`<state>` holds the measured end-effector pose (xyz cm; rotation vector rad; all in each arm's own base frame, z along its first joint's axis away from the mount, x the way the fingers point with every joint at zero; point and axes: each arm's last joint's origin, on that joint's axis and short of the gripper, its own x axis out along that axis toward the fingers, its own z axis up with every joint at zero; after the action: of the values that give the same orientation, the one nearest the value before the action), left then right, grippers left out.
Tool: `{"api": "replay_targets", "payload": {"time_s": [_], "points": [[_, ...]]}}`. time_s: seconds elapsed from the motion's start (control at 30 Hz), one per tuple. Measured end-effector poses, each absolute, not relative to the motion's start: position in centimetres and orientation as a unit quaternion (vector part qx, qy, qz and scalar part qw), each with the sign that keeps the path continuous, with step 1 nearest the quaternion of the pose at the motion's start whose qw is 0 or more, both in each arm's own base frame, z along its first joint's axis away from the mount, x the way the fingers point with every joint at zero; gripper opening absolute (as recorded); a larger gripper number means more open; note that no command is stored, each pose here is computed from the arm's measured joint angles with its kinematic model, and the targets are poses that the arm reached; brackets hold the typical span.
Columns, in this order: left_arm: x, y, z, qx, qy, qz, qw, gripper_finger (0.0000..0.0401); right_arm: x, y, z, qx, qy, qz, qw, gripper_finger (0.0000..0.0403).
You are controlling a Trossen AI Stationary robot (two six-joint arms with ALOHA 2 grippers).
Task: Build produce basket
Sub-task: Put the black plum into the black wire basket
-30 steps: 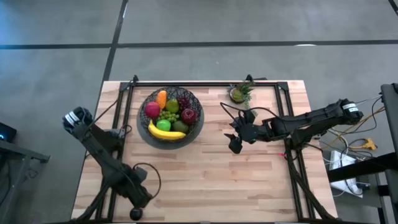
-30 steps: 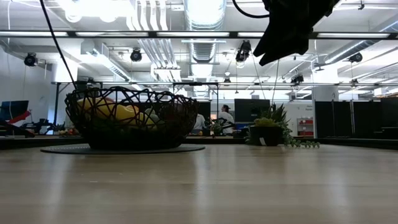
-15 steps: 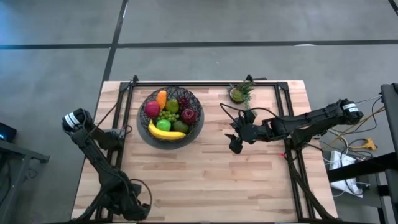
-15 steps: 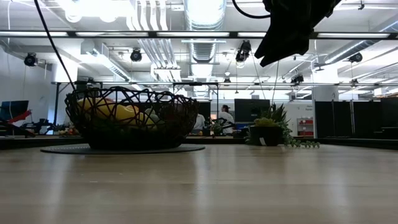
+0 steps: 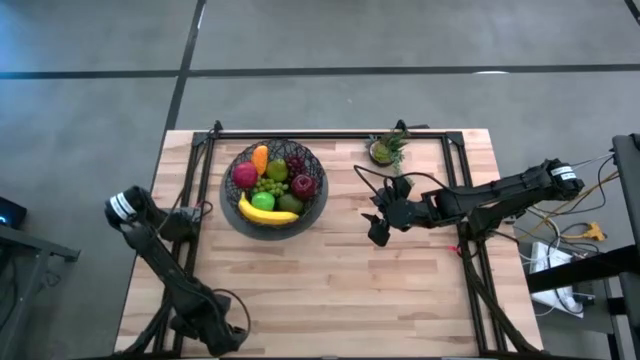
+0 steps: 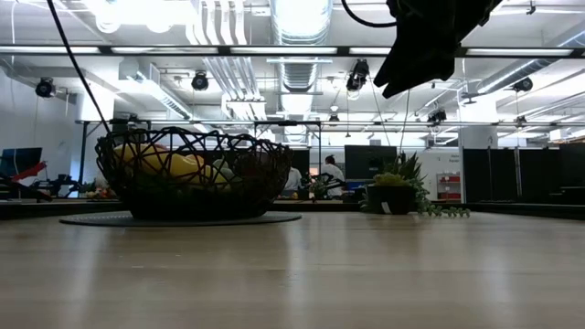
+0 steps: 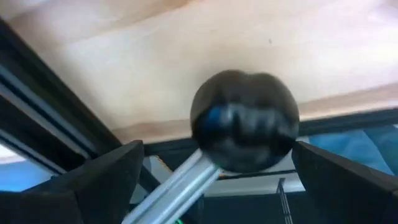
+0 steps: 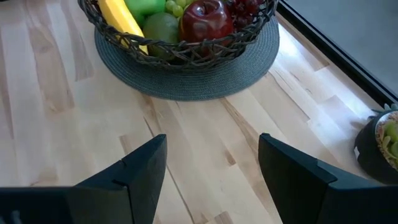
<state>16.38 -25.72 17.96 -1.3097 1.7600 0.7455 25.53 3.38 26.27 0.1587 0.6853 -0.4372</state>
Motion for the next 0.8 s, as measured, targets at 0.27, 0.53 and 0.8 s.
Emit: {"api": "replay_targets", "payload": {"time_s": [0.27, 0.53, 0.8], "points": [[16.7, -26.1, 16.5, -0.503, 0.700, 0.299, 0.409, 0.0337, 25.5, 3.4, 26.3, 0.079, 0.331, -0.213, 0.916, 0.0237], [17.0, -26.0, 16.2, -0.493, 0.695, 0.283, 0.442, 0.0251, 25.6, 3.4, 26.3, 0.088, 0.327, -0.215, 0.916, 0.0237], [17.8, -23.9, 19.3, -0.527, 0.584, 0.304, 0.537, 0.0231, 25.8, 3.4, 26.5, 0.100, 0.314, -0.215, 0.919, 0.0237]]}}
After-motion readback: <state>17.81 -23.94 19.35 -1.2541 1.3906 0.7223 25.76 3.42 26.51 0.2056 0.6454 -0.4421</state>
